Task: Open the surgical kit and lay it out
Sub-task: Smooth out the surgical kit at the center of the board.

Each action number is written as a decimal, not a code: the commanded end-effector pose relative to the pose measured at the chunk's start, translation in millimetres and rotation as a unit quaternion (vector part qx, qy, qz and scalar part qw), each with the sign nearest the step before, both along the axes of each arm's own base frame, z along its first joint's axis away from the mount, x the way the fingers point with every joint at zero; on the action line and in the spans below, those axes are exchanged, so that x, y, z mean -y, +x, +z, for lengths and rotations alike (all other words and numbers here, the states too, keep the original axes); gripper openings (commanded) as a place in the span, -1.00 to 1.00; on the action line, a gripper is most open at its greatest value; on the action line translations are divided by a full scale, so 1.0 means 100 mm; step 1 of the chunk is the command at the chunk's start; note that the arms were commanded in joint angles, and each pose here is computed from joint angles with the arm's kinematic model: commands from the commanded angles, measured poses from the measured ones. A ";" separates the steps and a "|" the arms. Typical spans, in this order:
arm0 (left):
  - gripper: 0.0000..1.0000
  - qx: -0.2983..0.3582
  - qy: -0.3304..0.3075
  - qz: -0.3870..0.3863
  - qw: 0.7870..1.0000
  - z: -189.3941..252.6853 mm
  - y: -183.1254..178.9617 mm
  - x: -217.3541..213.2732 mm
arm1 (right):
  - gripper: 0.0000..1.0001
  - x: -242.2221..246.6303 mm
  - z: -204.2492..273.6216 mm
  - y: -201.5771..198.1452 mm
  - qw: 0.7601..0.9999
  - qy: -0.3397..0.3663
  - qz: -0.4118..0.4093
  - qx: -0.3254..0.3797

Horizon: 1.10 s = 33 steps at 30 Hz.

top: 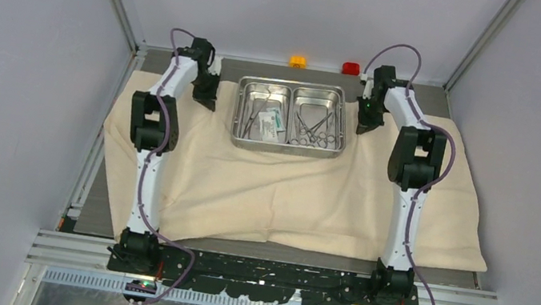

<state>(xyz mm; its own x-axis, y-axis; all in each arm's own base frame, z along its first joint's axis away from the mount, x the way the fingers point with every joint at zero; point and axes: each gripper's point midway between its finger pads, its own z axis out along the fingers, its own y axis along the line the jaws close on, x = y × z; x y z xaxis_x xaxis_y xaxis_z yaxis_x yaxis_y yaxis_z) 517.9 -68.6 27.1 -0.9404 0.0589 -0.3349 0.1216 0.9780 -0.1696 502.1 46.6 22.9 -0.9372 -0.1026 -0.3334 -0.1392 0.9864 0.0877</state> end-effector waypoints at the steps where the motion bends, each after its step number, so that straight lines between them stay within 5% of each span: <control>1: -1.00 0.011 0.014 0.029 0.999 -0.19 0.21 -0.26 | -0.99 0.17 0.06 0.32 0.999 -0.018 -0.023 0.043; 17: -1.00 0.029 0.034 0.057 0.997 -0.17 0.37 -0.75 | -0.99 -0.31 -0.01 0.22 0.999 0.004 -0.004 0.034; 33: -1.00 0.035 0.015 0.057 0.998 -0.23 0.48 -0.74 | -0.99 -0.16 -0.01 0.30 0.998 -0.030 -0.014 0.046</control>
<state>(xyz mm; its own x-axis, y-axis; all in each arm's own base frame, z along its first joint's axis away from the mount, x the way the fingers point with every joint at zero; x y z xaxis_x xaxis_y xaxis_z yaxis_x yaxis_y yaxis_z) 547.5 -40.6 28.4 -0.9334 -0.0332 -0.3574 0.0603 0.9670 -0.2475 516.1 72.8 24.4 -0.9234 -0.1048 -0.3693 -0.1377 0.9884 0.0636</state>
